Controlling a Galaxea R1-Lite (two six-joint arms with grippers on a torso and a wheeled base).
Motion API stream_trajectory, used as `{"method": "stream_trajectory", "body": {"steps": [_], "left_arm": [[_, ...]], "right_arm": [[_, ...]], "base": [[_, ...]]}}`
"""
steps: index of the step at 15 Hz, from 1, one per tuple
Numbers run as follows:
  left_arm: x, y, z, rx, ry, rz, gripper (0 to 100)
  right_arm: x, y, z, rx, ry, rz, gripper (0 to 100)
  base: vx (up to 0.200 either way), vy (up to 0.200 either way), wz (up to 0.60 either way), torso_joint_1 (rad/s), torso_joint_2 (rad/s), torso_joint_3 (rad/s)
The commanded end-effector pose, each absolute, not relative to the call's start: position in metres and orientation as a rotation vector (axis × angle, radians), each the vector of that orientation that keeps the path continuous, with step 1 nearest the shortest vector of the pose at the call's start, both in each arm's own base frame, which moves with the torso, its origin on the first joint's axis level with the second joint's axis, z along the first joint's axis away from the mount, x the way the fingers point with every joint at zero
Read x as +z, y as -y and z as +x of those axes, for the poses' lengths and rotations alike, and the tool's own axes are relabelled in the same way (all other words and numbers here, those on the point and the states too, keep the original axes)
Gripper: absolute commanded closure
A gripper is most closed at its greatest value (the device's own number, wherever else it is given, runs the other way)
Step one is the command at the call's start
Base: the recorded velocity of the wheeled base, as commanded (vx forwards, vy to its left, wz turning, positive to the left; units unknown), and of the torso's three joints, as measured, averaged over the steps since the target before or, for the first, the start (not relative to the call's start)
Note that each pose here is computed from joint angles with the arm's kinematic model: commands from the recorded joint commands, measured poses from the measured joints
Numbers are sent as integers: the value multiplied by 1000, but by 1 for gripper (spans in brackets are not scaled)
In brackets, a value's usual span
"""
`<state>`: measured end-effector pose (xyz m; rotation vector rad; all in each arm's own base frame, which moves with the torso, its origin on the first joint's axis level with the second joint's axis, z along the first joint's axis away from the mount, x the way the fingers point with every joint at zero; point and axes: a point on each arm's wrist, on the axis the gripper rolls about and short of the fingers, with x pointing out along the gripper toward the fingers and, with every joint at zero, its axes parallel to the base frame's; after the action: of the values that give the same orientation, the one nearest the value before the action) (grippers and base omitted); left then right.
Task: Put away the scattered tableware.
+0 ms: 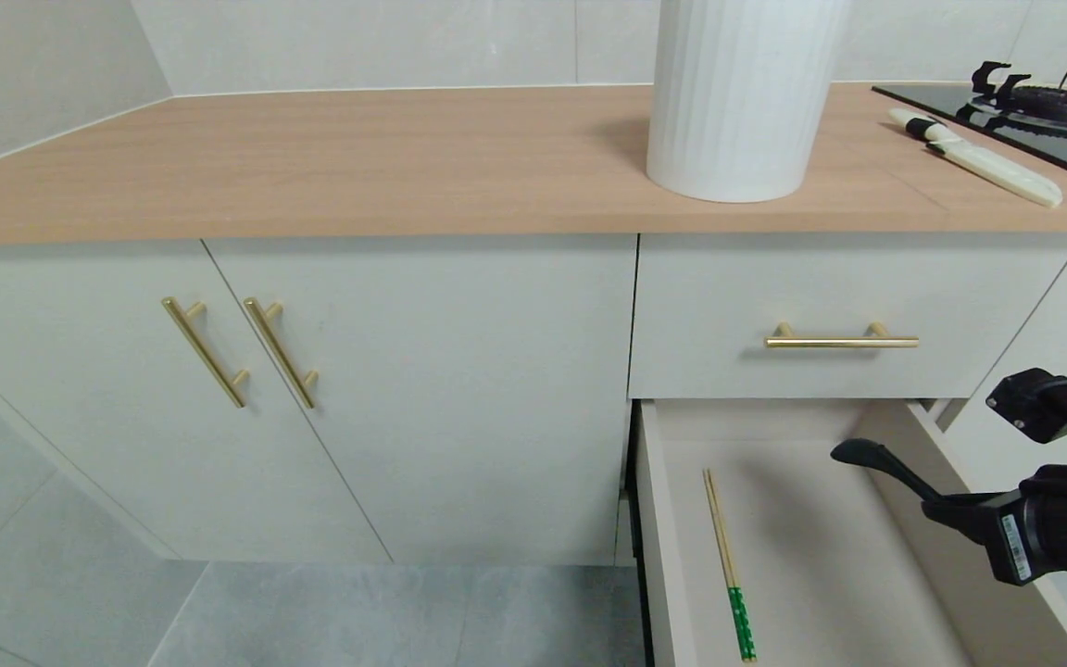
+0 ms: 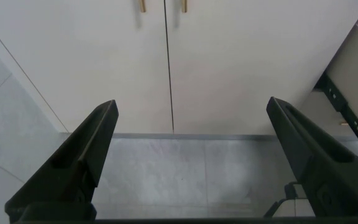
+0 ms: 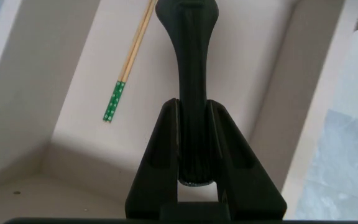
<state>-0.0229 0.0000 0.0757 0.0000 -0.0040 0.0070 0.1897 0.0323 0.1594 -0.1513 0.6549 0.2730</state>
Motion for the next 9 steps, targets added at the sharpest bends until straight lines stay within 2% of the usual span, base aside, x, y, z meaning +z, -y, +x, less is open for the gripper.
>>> {"method": "stream_trajectory", "body": {"steps": [1, 5, 8, 9], "left_arm": [[76, 0, -23, 8, 3, 0, 0], [76, 0, -23, 8, 3, 0, 0], [76, 0, -23, 8, 3, 0, 0], [76, 0, -23, 8, 3, 0, 0]], "right_arm": [[143, -35, 202, 281, -735, -155, 100], [107, -61, 233, 298, -891, -94, 100], [84, -74, 253, 217, -950, -11, 100], [65, -77, 266, 166, -950, -21, 100]], "base": [[0, 0, 0, 0, 0, 0], [0, 0, 0, 0, 0, 0], [0, 0, 0, 0, 0, 0], [0, 0, 0, 0, 0, 0]]}}
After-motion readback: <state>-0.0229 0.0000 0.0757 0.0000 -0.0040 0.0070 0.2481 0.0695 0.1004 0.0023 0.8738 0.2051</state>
